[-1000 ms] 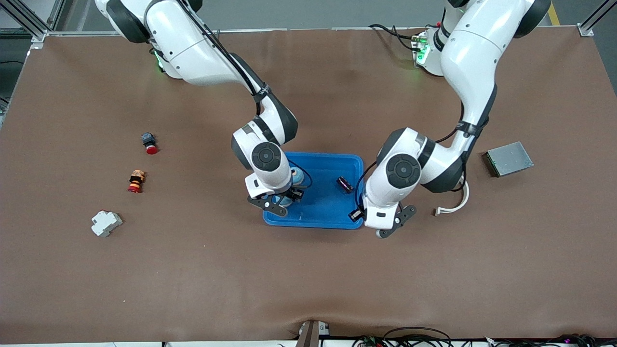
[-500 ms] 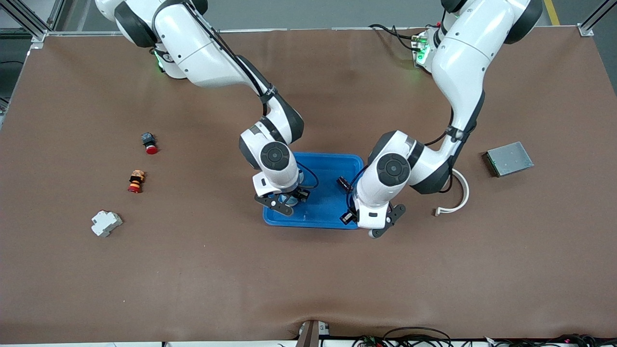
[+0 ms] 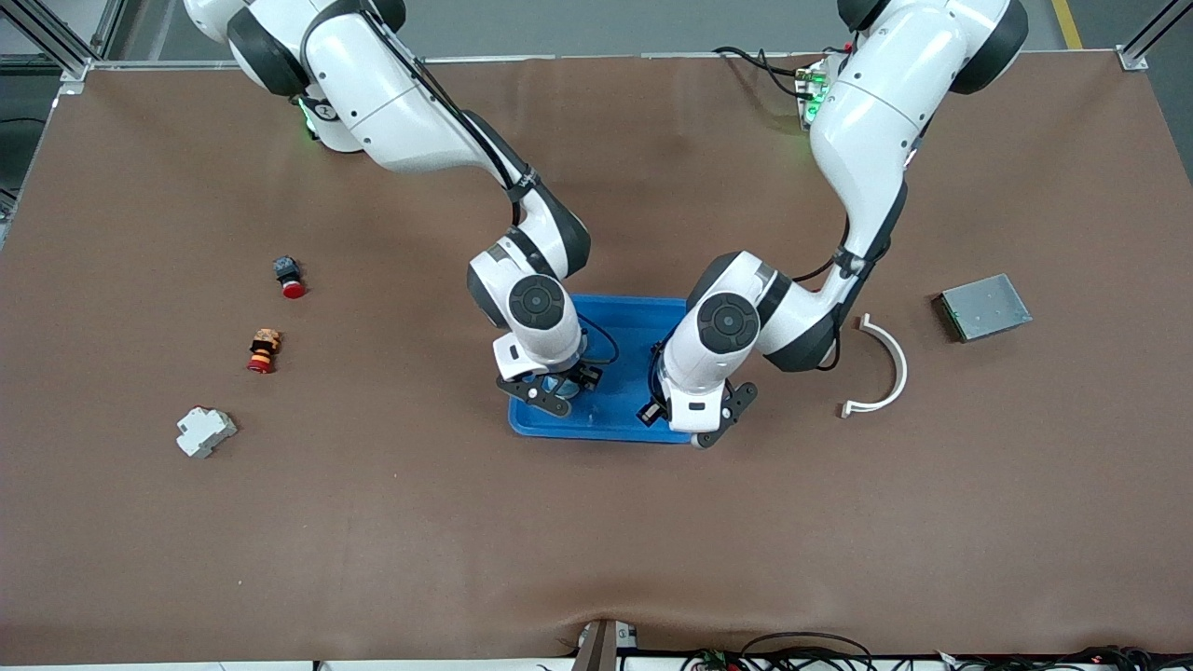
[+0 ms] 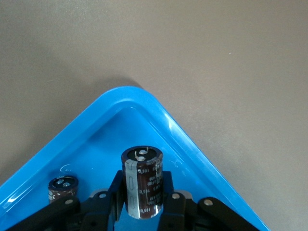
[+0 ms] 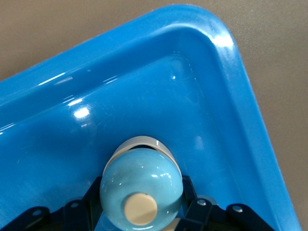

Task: Place electrolytic capacitor and blue bell in tray
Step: 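Open both grippers to release the capacitor and bell in the tray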

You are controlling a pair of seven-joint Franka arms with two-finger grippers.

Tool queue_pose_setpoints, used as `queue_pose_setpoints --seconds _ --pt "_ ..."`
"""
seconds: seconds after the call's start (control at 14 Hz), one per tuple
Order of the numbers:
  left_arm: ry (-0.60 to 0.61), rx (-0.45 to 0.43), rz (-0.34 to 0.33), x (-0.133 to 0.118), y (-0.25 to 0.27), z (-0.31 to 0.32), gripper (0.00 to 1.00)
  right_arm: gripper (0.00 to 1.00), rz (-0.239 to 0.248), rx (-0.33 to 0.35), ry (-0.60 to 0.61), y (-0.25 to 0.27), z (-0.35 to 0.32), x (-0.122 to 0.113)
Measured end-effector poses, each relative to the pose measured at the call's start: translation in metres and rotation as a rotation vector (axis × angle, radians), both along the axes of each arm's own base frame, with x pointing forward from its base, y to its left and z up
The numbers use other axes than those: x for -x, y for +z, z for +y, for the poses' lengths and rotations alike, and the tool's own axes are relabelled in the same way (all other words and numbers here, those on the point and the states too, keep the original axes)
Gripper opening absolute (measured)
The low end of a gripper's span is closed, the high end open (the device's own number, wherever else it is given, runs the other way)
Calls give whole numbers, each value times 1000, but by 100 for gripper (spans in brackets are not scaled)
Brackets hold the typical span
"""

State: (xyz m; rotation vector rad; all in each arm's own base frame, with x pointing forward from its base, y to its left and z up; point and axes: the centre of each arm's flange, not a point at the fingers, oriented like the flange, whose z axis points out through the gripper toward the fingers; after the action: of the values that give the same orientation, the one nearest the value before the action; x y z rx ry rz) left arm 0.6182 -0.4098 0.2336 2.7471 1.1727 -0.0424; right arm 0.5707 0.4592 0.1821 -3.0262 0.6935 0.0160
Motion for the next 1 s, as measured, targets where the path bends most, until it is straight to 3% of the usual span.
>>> queue_pose_setpoints --seconds 0.43,0.86,1.0 --pt "2 -21 47 11 -35 -6 34 67 -14 16 6 0 -3 -3" --pt "2 -33 53 13 -44 -5 34 67 -27 30 26 0 0 -1" --pt "0 -36 51 13 -44 -5 50 67 -28 30 23 0 0 0"
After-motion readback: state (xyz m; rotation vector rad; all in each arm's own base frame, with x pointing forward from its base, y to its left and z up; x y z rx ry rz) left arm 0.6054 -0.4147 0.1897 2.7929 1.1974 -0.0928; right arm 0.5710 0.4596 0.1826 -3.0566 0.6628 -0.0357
